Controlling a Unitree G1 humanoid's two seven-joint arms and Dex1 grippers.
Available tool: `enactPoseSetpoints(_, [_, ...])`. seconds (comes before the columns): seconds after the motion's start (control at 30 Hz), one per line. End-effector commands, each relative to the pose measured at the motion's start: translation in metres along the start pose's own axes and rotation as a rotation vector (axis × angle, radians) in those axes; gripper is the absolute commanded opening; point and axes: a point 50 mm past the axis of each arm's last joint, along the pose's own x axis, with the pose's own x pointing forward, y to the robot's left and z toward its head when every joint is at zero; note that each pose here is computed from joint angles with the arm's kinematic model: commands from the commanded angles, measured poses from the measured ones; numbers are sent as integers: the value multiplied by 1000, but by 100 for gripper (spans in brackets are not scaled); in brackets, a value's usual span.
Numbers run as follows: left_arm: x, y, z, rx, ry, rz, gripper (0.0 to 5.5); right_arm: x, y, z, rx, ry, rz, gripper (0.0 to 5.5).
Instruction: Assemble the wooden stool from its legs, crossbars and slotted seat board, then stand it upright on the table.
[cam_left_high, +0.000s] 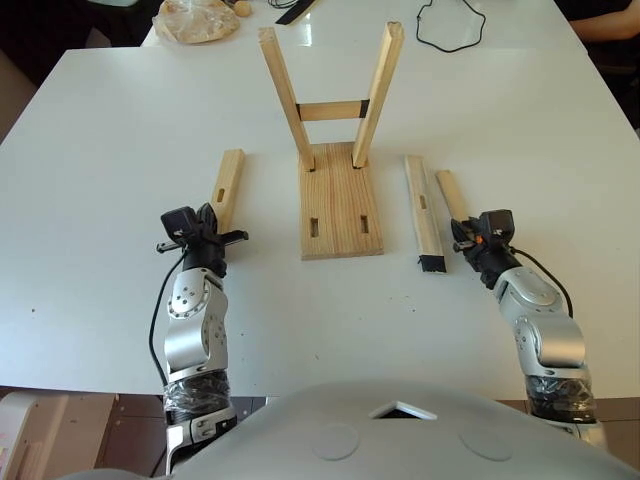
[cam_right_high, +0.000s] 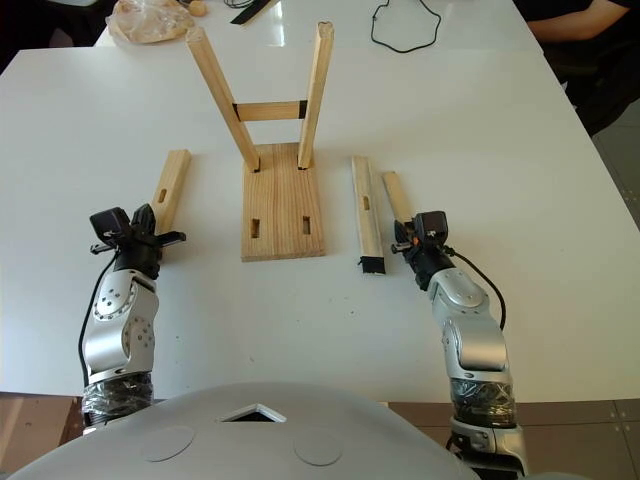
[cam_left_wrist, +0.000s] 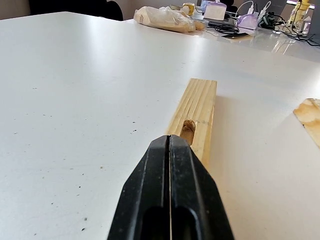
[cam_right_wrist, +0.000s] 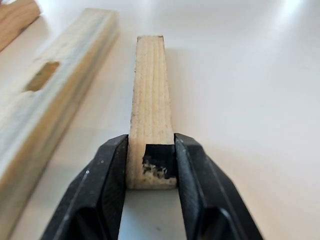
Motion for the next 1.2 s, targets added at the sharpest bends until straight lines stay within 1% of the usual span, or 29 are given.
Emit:
enactPoseSetpoints(0.03, [5, -1, 18, -1, -45, -63, 0, 5, -5, 3, 141, -54, -94, 132])
enactPoseSetpoints(0.2, [17, -1, 50, 29, -132, -111, 0, 29, -15, 45, 320, -217, -118, 132])
enactPoseSetpoints(0.27, [23, -7, 68, 36, -165, -144, 0, 36, -19, 72, 417, -308, -64, 132])
enactPoseSetpoints(0.33, [29, -16, 87, 9, -198, -190, 0, 37, -18, 101, 517, -406, 34, 132])
enactPoseSetpoints(0.37, [32, -23, 102, -12, -219, -215, 0, 35, -14, 120, 565, -470, 126, 132])
enactPoseSetpoints(0.43, [35, -44, 140, -121, -294, -345, 0, 21, 5, 166, 604, -611, 387, 132])
enactPoseSetpoints(0.47, [33, -54, 155, -184, -330, -433, 20, 13, 16, 182, 589, -657, 504, 132])
enactPoseSetpoints(0.5, [27, -67, 170, -226, -360, -556, 26, 4, 29, 197, 550, -693, 633, 132])
enactPoseSetpoints(0.57, [13, -86, 189, -225, -392, -764, 56, -11, 51, 212, 448, -714, 823, 132])
enactPoseSetpoints(0.63, [2, -96, 200, -223, -404, -915, 79, -18, 70, 208, 321, -673, 967, 132])
enactPoseSetpoints(0.7, [-5, -101, 207, -276, -387, -1054, 117, -17, 80, 191, 262, -600, 1034, 132])
enactPoseSetpoints(0.77, [-5, -102, 211, -303, -325, -1177, 144, -22, 85, 176, 245, -568, 1085, 132])
enactPoseSetpoints(0.87, [-4, -97, 219, -303, -206, -1340, 190, -39, 89, 168, 253, -576, 1181, 132])
enactPoseSetpoints(0.97, [-1, -92, 227, -311, -114, -1426, 226, -49, 88, 168, 258, -581, 1245, 132])
enactPoseSetpoints(1.07, [-3, -91, 228, -334, -56, -1479, 275, -46, 84, 174, 252, -554, 1294, 132])
enactPoseSetpoints(1.2, [-12, -91, 216, -367, -13, -1520, 278, -39, 79, 180, 212, -490, 1372, 132])
